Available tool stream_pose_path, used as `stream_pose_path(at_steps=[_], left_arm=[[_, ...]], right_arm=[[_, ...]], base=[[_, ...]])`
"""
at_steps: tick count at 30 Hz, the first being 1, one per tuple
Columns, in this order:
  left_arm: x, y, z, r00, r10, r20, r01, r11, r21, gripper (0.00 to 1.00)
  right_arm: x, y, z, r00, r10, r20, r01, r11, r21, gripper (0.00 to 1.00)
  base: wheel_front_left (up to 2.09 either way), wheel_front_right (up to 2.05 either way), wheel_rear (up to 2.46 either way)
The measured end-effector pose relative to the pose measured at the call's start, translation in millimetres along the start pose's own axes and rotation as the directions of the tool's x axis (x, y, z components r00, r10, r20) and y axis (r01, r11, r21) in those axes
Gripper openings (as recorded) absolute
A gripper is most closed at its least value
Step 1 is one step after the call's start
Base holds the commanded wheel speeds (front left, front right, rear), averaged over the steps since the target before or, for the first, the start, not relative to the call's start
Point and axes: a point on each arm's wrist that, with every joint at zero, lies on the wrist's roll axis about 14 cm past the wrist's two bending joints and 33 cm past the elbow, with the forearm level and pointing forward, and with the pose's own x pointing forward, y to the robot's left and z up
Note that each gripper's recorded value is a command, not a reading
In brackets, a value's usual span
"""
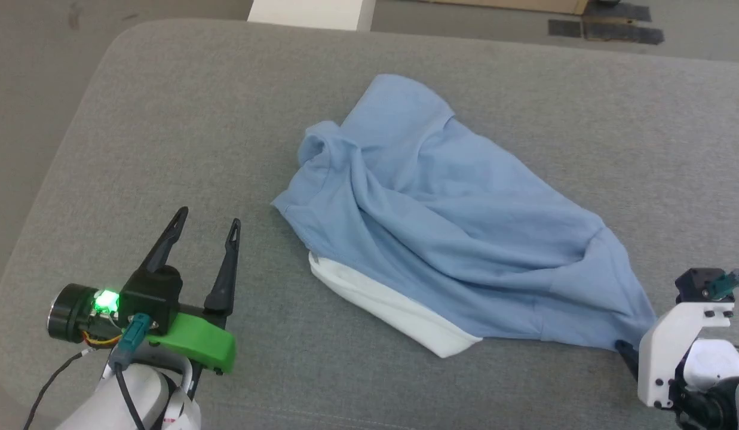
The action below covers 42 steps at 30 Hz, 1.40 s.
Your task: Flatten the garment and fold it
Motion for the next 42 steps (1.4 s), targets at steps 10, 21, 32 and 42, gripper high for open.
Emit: stream_pose_path(at_steps=[10, 21, 32, 42], left_arm=[[-2.5, 13.1, -21.4, 0.997, 0.043, -0.061, -0.042, 0.999, 0.008, 1.00], [5.8, -3.2, -14.1, 0.999, -0.012, -0.034, 0.011, 1.000, -0.008, 1.00], [13.4, -17.0, -19.6, 0.998, -0.051, -0.045, 0.049, 0.998, -0.028, 1.00], [14.2, -19.8, -7.6, 0.998, -0.053, -0.016, 0.052, 0.997, -0.049, 1.00]], right_arm=[[23.2, 12.3, 10.7, 1.000, 0.010, -0.005, -0.010, 0.998, -0.068, 0.00], [-13.6, -82.9, 41.0, 0.980, -0.177, 0.092, 0.186, 0.978, -0.097, 0.00], [-34.6, -174.5, 16.9, 0.934, -0.358, -0.010, 0.358, 0.933, -0.035, 0.05], [-37.8, -130.2, 72.8, 0.920, -0.232, 0.316, 0.245, 0.970, -0.002, 1.00]], base=[[0.00, 0.00, 0.00], [0.00, 0.00, 0.00], [0.00, 0.00, 0.00], [0.00, 0.00, 0.00]])
